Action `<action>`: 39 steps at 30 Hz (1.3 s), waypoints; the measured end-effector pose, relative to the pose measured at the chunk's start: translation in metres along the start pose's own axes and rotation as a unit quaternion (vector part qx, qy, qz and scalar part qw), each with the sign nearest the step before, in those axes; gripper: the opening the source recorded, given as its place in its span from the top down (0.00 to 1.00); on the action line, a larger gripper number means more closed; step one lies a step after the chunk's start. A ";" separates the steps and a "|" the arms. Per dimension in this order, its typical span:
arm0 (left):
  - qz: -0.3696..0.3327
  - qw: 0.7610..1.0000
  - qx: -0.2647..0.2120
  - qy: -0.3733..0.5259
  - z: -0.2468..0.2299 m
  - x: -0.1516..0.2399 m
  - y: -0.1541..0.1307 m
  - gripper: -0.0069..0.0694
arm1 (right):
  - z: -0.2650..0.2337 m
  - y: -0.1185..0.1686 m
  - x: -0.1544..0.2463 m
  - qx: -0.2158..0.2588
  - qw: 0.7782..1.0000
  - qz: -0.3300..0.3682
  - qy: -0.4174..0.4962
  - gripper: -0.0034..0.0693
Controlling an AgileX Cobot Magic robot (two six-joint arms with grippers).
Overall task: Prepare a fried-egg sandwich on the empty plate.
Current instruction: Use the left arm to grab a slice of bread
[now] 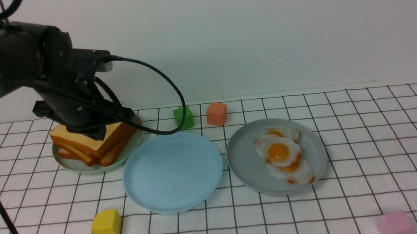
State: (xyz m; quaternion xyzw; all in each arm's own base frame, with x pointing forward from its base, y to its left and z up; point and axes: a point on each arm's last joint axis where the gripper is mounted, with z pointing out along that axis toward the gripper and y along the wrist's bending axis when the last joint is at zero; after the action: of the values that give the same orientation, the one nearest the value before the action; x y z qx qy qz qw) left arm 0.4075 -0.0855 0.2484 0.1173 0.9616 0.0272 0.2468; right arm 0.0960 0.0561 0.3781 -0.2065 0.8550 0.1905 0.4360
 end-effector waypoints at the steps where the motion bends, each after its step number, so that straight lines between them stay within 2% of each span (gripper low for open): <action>1: 0.009 1.000 -0.004 -0.005 0.004 -0.002 0.000 0.90 | 0.000 0.000 0.000 0.001 1.000 0.000 -0.003 0.95; 4: 0.041 0.999 -0.022 -0.024 0.016 -0.006 0.002 0.81 | 0.000 0.000 -0.001 0.001 1.000 0.000 -0.005 0.95; 8: 0.078 0.995 -0.045 -0.046 0.027 -0.010 0.004 0.59 | 0.000 0.000 -0.001 0.002 1.000 0.000 -0.005 0.94; 10: 0.083 0.994 -0.047 -0.052 0.029 -0.011 0.004 0.53 | 0.000 0.000 -0.001 0.002 1.000 0.000 -0.005 0.94; 11: 0.085 0.994 -0.046 -0.058 0.032 -0.011 0.004 0.46 | 0.000 0.000 -0.001 0.002 1.000 -0.001 -0.005 0.94; 15: 0.095 0.993 -0.041 -0.059 0.042 -0.011 -0.003 0.29 | 0.000 0.000 -0.001 0.003 1.000 -0.002 -0.008 0.93; 19: 0.121 0.990 -0.044 -0.055 0.054 -0.009 -0.012 0.23 | 0.000 -0.001 -0.001 0.003 1.000 -0.002 -0.008 0.93; 27: 0.164 0.983 -0.065 -0.043 0.073 -0.006 -0.013 0.23 | 0.000 0.000 -0.001 0.002 1.000 -0.002 -0.005 0.92; 31: 0.179 0.980 -0.071 -0.041 0.079 -0.006 -0.013 0.30 | 0.001 0.000 0.000 0.002 1.000 -0.002 -0.003 0.92; 33: 0.183 0.979 -0.074 -0.042 0.078 -0.007 -0.013 0.37 | 0.001 0.000 0.000 0.001 1.000 -0.002 -0.002 0.92; 35: 0.187 0.978 -0.078 -0.042 0.079 -0.007 -0.012 0.54 | 0.001 0.000 0.000 0.001 1.000 -0.002 -0.001 0.91; 36: 0.187 0.978 -0.078 -0.042 0.079 -0.008 -0.012 0.59 | 0.001 0.000 0.000 0.001 1.000 -0.002 0.000 0.91; 39: 0.189 0.978 -0.079 -0.041 0.079 -0.007 -0.012 0.65 | 0.001 0.000 0.001 0.000 1.000 -0.002 0.001 0.91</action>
State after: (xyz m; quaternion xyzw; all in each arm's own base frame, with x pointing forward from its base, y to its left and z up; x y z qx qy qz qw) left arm 0.4495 -0.0989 0.1809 0.2776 0.9060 0.1444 0.2851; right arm 0.0962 0.0561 0.3773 -0.2082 0.8552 0.1891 0.4354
